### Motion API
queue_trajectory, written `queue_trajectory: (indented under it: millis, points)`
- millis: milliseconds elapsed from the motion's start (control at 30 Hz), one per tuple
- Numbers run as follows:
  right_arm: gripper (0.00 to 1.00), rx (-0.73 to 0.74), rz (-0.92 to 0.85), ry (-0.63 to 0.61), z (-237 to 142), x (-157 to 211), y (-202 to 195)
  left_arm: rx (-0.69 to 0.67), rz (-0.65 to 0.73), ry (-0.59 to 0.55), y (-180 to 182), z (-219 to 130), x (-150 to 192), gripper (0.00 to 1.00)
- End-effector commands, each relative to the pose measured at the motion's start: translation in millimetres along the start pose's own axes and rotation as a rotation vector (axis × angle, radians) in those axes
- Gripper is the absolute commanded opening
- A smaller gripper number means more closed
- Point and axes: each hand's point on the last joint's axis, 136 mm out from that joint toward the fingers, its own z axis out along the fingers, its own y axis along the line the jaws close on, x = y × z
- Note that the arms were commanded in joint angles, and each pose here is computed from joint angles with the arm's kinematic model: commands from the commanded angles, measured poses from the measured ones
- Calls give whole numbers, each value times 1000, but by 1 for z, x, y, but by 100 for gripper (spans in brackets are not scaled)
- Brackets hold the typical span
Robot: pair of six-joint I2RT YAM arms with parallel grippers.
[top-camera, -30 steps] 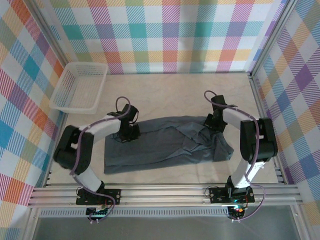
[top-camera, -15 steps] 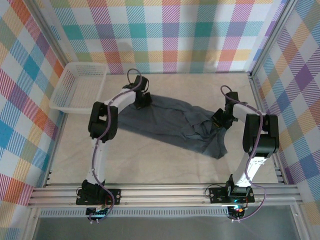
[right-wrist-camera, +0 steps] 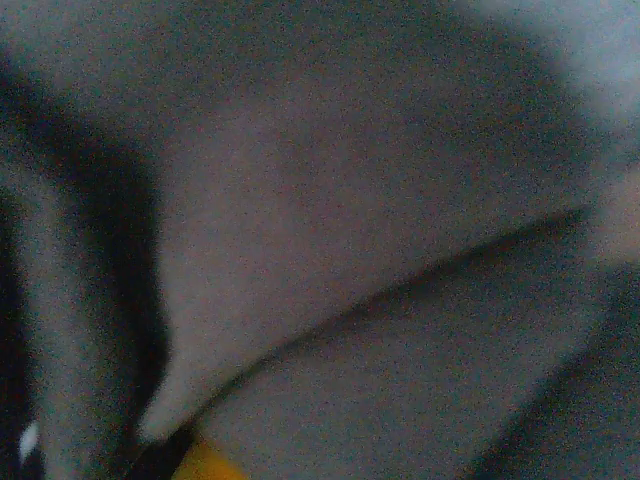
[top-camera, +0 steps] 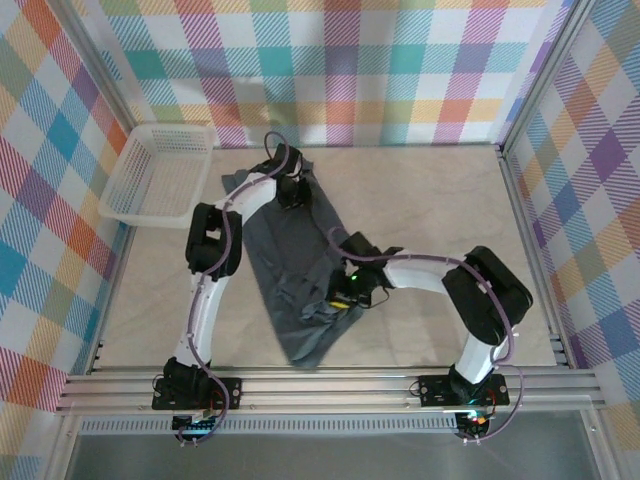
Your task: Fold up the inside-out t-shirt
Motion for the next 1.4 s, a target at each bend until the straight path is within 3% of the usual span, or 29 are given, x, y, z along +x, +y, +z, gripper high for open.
queue_trajectory:
  millis: [0, 67, 167, 267, 367, 500, 633, 833, 1067, 1233, 1367]
  points:
    - [19, -45, 41, -58, -26, -3, 17, 77, 90, -190, -36, -84, -28, 28]
    - [33, -45, 45, -169, -53, -15, 16, 77, 95, -224, -32, -111, -19, 33]
    - [43, -18, 26, -324, -83, -24, 0, 106, 80, -274, -27, -150, 0, 42]
    - [65, 30, 32, -430, -92, -24, -35, 150, 38, -316, -18, -182, 30, 48]
    - [73, 61, -37, -427, -90, -20, -56, 142, -3, -332, 6, -208, 72, 54]
    - [75, 62, -126, -296, -65, -6, -62, 108, -41, -317, 39, -231, 125, 61]
    - [70, -12, -116, -151, -37, 5, -53, 62, -96, -200, 66, -230, 181, 65]
    - [51, -150, -87, -58, -23, 19, -26, 17, -132, -66, 80, -230, 237, 67]
    - [37, -126, -59, -23, -19, 39, -31, -31, -192, 39, 101, -233, 287, 68]
    - [35, -110, -47, -31, -23, 44, -35, -70, -228, 111, 115, -232, 318, 70]
    - [14, -86, -18, -69, -31, 43, -40, -123, -250, 192, 127, -231, 343, 72]
